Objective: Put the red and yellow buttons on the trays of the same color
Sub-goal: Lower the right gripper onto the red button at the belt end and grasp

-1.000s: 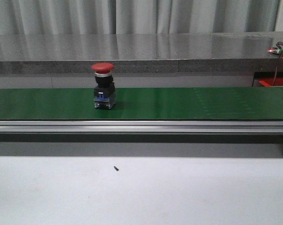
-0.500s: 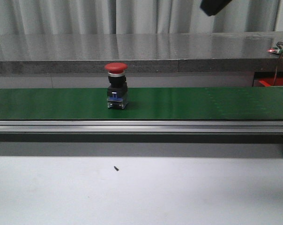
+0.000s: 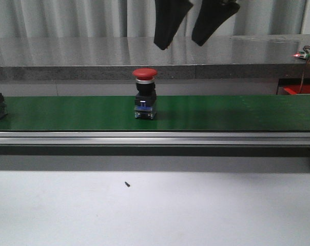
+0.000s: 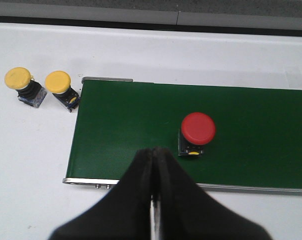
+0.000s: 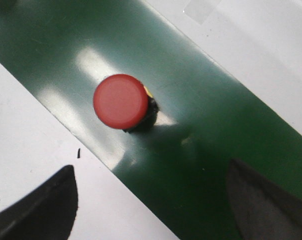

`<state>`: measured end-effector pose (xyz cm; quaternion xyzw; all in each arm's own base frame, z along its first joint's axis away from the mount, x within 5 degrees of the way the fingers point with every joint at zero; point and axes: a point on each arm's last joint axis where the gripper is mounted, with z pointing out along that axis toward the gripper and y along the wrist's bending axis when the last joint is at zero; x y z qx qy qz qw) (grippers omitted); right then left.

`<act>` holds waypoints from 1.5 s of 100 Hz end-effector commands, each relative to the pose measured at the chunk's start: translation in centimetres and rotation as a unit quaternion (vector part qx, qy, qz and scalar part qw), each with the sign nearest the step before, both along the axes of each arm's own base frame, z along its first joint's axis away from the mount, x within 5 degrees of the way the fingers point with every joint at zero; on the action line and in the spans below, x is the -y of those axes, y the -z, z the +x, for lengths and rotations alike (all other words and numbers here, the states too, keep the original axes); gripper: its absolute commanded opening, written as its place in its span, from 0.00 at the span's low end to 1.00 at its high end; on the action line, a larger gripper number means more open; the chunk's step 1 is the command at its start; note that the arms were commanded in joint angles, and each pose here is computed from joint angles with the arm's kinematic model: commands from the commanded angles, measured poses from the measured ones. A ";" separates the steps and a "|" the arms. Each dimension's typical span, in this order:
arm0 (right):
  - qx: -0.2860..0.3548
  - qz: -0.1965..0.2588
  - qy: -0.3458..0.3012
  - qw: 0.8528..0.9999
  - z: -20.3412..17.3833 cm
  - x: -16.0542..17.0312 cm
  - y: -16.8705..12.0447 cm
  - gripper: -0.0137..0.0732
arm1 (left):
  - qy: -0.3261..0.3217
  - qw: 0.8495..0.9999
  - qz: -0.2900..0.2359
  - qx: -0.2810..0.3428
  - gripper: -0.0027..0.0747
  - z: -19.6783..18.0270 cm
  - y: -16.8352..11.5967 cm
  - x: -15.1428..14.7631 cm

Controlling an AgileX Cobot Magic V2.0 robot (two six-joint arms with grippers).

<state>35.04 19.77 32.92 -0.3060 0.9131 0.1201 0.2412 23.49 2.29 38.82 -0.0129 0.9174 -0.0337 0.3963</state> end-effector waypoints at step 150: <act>0.009 -0.002 0.263 0.965 3.7 19.8 -5.6 0.30 | -0.003 0.998 -0.003 0.058 0.01 -0.2 -1.8 0.3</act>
